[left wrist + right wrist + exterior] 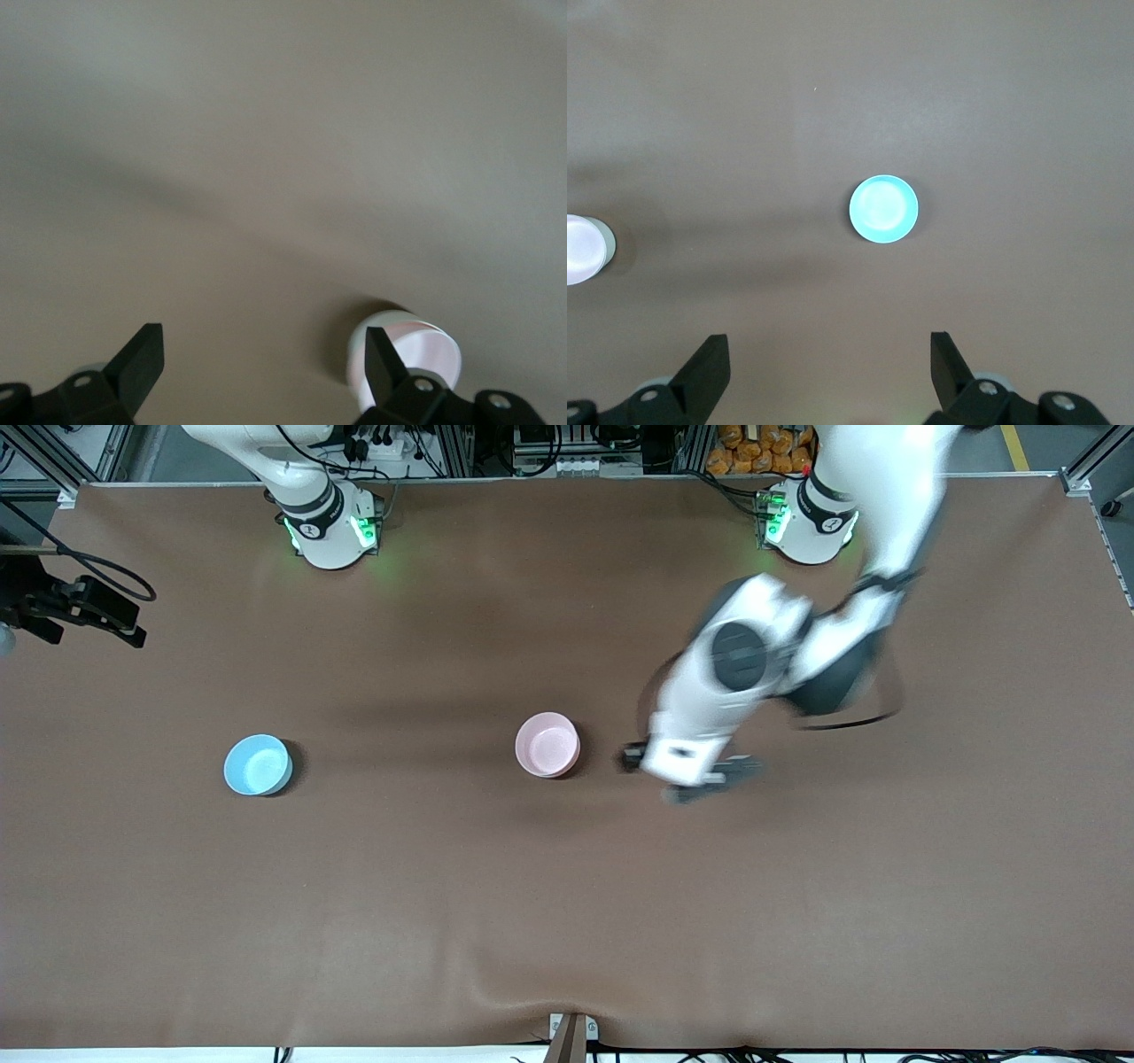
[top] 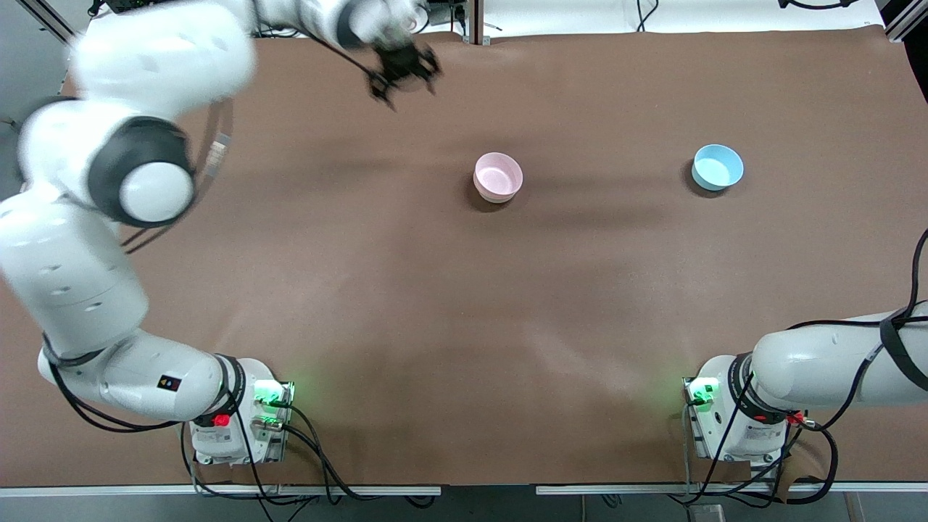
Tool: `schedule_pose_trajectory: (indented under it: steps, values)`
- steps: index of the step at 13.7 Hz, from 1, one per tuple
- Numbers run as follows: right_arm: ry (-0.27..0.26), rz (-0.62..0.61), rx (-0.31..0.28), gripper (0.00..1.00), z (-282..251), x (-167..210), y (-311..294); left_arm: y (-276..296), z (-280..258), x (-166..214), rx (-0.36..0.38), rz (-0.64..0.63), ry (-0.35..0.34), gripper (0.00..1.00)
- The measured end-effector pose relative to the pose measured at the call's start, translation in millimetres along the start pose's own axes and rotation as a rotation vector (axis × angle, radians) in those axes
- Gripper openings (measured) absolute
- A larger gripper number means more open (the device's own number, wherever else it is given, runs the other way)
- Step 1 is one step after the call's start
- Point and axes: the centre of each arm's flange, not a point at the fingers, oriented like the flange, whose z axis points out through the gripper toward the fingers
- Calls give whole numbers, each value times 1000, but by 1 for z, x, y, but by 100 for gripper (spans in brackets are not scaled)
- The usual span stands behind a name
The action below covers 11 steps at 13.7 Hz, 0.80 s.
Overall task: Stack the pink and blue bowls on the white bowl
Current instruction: 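Withdraw the left gripper while the right gripper reaches toward the blue bowl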
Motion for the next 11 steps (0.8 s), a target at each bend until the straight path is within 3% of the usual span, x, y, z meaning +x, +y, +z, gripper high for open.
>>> schedule_pose_trajectory:
  steps: [5,11]
  values:
    - [-10,55,1,100,20,18,40,-136,-125,50,67,132,44,100]
    - [-125,29,-21,100,126,72,68,-236,-187,69,73,259,58,100]
